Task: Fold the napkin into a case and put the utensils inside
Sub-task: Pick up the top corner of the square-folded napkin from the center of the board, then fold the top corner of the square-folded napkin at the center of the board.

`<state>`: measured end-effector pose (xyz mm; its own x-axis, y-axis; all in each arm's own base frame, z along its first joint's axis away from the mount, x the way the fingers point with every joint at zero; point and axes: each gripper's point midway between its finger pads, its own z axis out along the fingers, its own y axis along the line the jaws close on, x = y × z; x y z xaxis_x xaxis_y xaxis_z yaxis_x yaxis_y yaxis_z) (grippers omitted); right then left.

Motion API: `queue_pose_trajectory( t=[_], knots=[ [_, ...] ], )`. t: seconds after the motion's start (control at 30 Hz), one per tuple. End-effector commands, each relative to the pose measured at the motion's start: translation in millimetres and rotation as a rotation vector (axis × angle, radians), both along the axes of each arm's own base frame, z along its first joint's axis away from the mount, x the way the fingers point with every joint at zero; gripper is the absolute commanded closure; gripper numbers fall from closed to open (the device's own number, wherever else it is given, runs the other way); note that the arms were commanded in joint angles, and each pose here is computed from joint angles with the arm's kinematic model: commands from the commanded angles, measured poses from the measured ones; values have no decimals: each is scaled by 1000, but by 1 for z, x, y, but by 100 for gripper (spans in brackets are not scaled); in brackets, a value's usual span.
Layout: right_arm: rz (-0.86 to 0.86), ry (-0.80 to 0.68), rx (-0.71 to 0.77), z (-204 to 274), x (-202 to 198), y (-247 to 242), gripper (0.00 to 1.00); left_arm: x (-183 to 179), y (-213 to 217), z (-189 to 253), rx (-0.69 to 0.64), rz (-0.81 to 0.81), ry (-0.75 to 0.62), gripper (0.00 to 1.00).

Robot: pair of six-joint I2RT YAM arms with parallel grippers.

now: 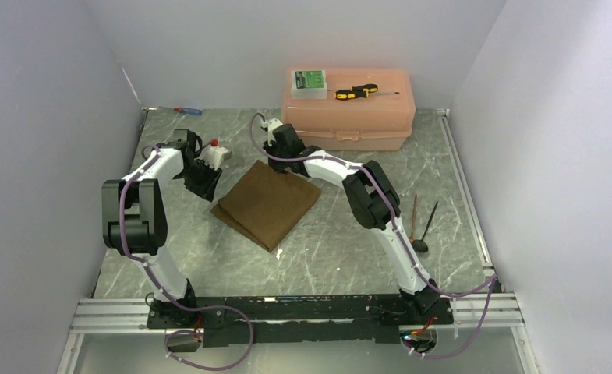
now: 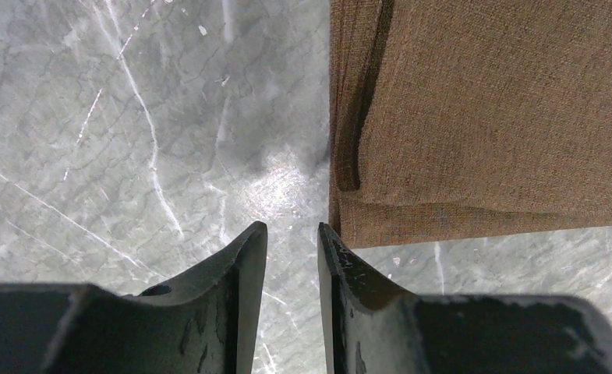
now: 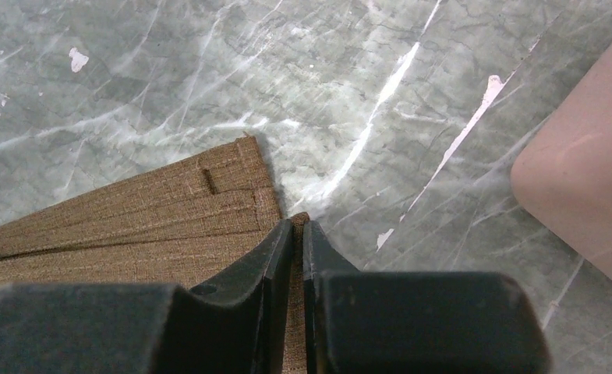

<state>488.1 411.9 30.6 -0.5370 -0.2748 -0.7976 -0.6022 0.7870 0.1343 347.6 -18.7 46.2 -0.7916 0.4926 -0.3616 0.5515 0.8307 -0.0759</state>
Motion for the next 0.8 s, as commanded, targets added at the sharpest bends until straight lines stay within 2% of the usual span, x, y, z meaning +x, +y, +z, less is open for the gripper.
queue_pose_trajectory(
  t=[0.0,0.47,0.63,0.77],
  knots=[
    [-11,-112,69,74,7,2,86,10,-6,25,-40,8,-62,64],
    [22,-161,71,98,-30,9,89,17,-7,36,-43,8,-78,62],
    [-11,-214,6,95,-47,6,91,19,-13,51,-78,15,-86,52],
    [-57,-268,-35,96,-54,3,97,20,-27,65,-158,21,-87,48]
  ],
)
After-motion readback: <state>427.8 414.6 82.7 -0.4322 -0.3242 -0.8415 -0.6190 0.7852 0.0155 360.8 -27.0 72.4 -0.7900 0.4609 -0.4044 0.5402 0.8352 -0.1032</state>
